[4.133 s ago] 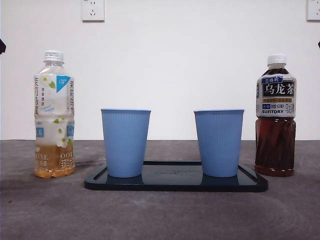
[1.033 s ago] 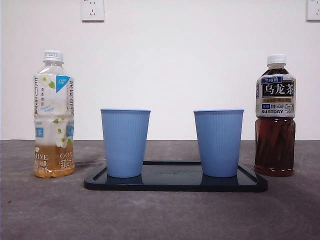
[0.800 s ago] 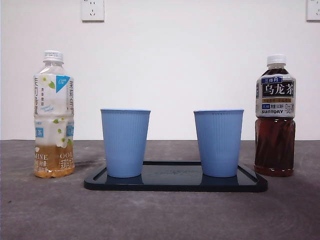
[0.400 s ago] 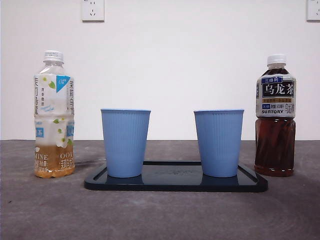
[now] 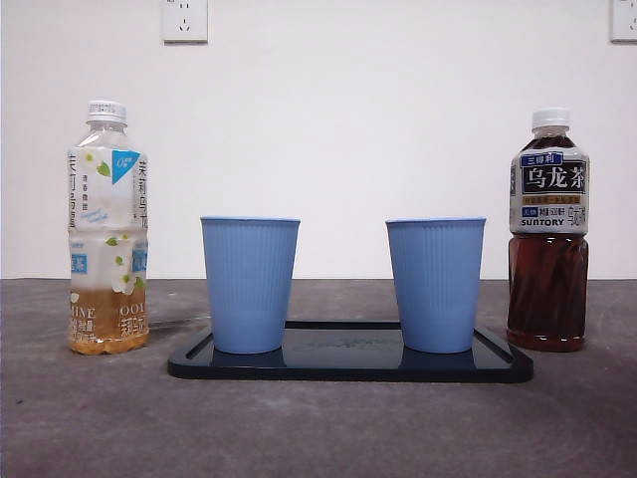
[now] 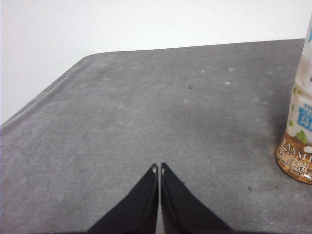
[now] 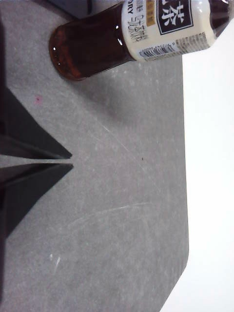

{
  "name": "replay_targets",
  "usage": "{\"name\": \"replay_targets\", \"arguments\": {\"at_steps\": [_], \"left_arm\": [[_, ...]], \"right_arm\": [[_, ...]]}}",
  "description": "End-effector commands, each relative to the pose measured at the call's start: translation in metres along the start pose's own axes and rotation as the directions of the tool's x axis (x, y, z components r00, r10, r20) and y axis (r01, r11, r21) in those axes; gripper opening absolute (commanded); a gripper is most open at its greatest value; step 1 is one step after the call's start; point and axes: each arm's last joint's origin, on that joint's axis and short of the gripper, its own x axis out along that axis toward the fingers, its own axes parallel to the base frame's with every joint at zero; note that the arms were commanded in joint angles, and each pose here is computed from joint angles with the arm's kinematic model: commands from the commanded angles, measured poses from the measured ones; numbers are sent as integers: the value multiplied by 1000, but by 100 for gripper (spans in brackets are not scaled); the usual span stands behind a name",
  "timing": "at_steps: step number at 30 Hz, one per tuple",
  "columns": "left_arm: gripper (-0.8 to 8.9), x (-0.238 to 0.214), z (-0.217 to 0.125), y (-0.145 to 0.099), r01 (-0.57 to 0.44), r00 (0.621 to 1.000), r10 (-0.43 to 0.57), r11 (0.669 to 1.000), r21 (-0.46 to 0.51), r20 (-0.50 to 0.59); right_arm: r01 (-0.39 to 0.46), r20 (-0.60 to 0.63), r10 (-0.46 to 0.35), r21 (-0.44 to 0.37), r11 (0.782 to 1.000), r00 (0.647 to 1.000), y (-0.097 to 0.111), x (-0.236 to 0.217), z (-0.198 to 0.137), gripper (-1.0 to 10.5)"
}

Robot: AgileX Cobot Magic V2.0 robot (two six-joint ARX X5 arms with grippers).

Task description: Pour the drink into the cup

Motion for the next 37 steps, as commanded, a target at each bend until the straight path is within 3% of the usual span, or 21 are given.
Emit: {"name": "replay_targets", "arguments": {"at_steps": [1, 37], "left_arm": [[7, 2, -7, -1, -3, 1000, 3, 1000, 3, -26], [7, 2, -7, -1, -3, 1000, 3, 1000, 4, -26]], "right_arm": [[0, 17, 0, -5, 1000, 1000, 0, 0, 0, 11], [-2, 55, 2, -2, 1000, 998, 0, 0, 4, 11]]}}
